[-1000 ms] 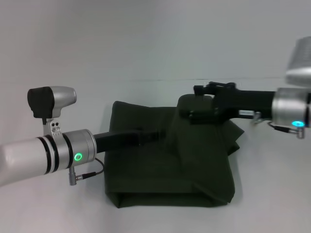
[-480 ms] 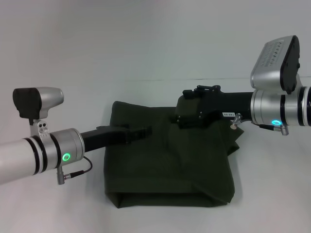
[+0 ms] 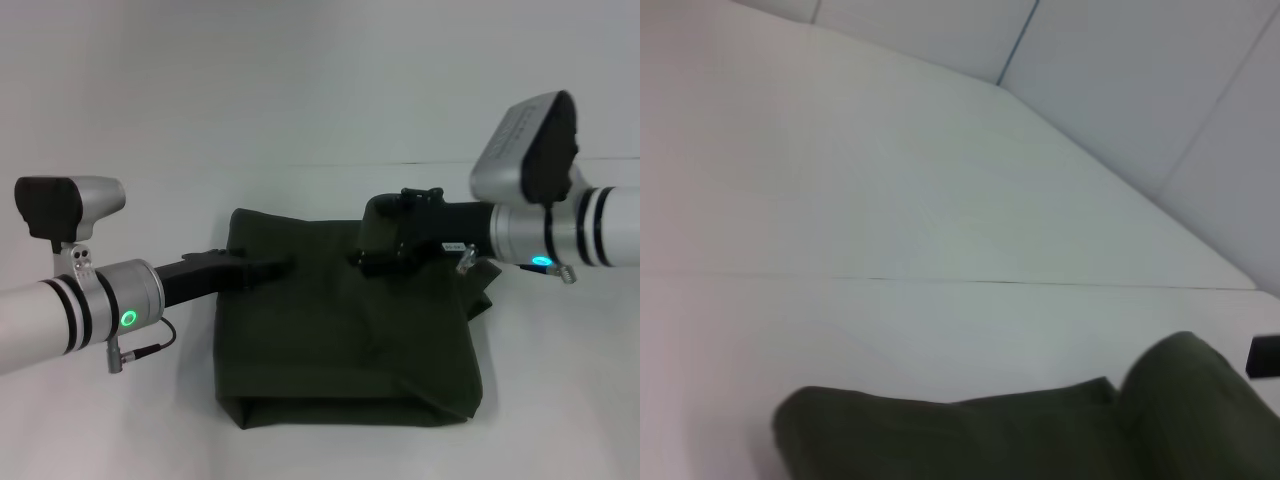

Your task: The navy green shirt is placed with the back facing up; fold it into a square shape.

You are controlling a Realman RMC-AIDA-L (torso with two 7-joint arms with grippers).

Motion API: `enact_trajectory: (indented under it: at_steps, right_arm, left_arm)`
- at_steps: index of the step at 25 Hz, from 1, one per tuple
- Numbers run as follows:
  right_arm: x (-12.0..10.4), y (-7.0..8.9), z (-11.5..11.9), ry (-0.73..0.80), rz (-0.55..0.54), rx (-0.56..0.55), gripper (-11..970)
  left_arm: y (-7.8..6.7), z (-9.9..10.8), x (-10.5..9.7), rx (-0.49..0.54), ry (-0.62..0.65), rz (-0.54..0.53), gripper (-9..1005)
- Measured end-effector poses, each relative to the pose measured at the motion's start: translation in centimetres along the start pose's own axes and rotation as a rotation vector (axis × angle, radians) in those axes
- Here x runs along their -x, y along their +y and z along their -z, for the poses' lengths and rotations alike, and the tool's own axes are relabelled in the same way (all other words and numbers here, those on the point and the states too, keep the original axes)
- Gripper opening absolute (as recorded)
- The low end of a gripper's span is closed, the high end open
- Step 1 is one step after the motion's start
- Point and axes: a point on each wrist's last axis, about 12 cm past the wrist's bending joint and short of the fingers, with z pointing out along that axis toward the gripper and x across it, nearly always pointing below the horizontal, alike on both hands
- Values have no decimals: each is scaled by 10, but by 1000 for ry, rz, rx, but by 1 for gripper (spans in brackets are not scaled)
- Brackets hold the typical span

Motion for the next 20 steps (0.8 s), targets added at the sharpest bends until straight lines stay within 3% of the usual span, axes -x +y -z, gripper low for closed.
enact_trajectory:
  at_steps: [8, 20]
  right_arm:
    - [-14, -1, -15, 103, -1, -95, 900]
    - [-42, -19, 12, 126, -82, -239, 900]
  left_arm:
    - [5, -4, -4, 72, 14, -9, 876]
    - [13, -9, -5, 176, 24, -11, 875]
